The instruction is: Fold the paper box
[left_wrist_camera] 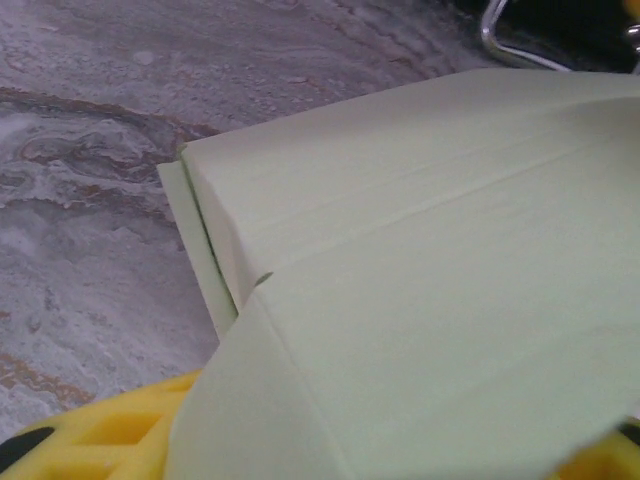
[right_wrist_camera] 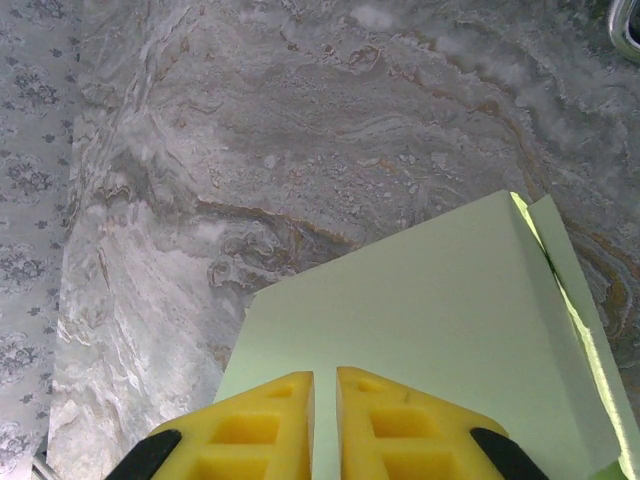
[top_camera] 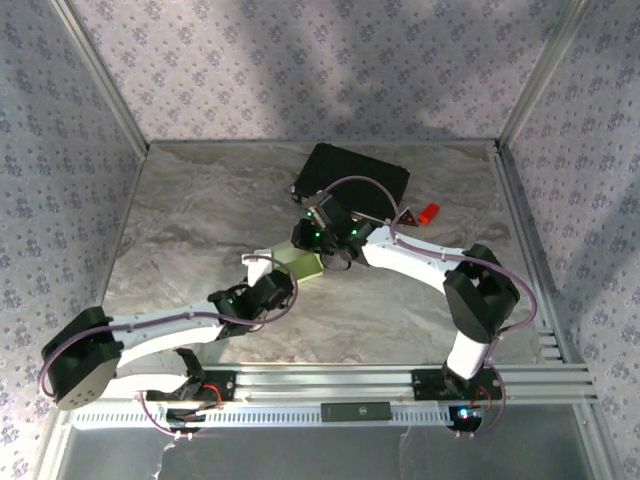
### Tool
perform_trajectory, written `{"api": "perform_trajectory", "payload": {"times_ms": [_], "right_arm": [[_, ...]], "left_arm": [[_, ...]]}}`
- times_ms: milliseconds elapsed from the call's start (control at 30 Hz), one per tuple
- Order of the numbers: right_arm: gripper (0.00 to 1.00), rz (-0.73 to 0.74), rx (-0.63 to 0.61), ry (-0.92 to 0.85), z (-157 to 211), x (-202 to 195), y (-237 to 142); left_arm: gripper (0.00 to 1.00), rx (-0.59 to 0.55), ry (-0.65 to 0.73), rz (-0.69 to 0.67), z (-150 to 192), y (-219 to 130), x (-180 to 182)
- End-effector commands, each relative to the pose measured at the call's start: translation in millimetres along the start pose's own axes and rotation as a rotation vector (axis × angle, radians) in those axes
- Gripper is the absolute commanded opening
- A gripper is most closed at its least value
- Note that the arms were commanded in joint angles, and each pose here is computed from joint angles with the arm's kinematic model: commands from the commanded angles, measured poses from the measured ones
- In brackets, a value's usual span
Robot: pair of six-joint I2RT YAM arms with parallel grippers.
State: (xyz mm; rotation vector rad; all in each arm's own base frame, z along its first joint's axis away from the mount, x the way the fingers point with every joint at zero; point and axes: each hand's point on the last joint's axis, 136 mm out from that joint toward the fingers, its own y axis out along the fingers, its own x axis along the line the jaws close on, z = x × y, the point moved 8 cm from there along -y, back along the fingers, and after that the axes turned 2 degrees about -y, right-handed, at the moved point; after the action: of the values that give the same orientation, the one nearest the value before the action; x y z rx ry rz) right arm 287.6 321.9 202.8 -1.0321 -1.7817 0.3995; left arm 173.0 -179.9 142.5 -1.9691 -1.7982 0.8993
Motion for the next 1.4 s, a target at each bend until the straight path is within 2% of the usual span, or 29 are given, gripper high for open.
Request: {"api": "perform_trajectory", "payload": {"times_ms": [0, 133, 333, 467, 600, 767, 1033, 1167, 1367], "right_arm": [[0.15, 0.013, 0.015, 0.017, 5, -6, 10], [0.15, 0.014, 0.018, 0.017, 6, -6, 12], [0.15, 0.024, 0.011, -0.003, 10, -5, 13], [0.15, 0.032, 0.009, -0.010, 14, -5, 15], [0.14, 0.046, 0.008, -0.024, 20, -6, 18], [0.14, 0.065, 0.000, -0.027, 30, -15, 18], [0.14, 0.082, -0.029, -0.061, 45, -24, 16], [0.14, 0.099, -0.022, -0.068, 55, -32, 21], [0.13, 0.136, 0.008, -0.060, 70, -47, 34]], "left_arm": [[0.57, 0.063, -0.002, 0.069, -3, -12, -6], [0.59, 0.123, -0.048, 0.113, 2, -22, -1], [0.60, 0.147, -0.156, 0.247, -5, -47, 3], [0.56, 0.132, -0.210, 0.304, -21, -70, 4], [0.52, 0.102, -0.242, 0.305, -32, -82, 12], [0.51, 0.116, -0.277, 0.290, -31, -74, 14], [0.49, 0.099, -0.257, 0.254, -39, -62, -1], [0.49, 0.086, -0.251, 0.237, -44, -61, -4], [0.48, 0.125, -0.255, 0.197, -40, -50, 0]]}}
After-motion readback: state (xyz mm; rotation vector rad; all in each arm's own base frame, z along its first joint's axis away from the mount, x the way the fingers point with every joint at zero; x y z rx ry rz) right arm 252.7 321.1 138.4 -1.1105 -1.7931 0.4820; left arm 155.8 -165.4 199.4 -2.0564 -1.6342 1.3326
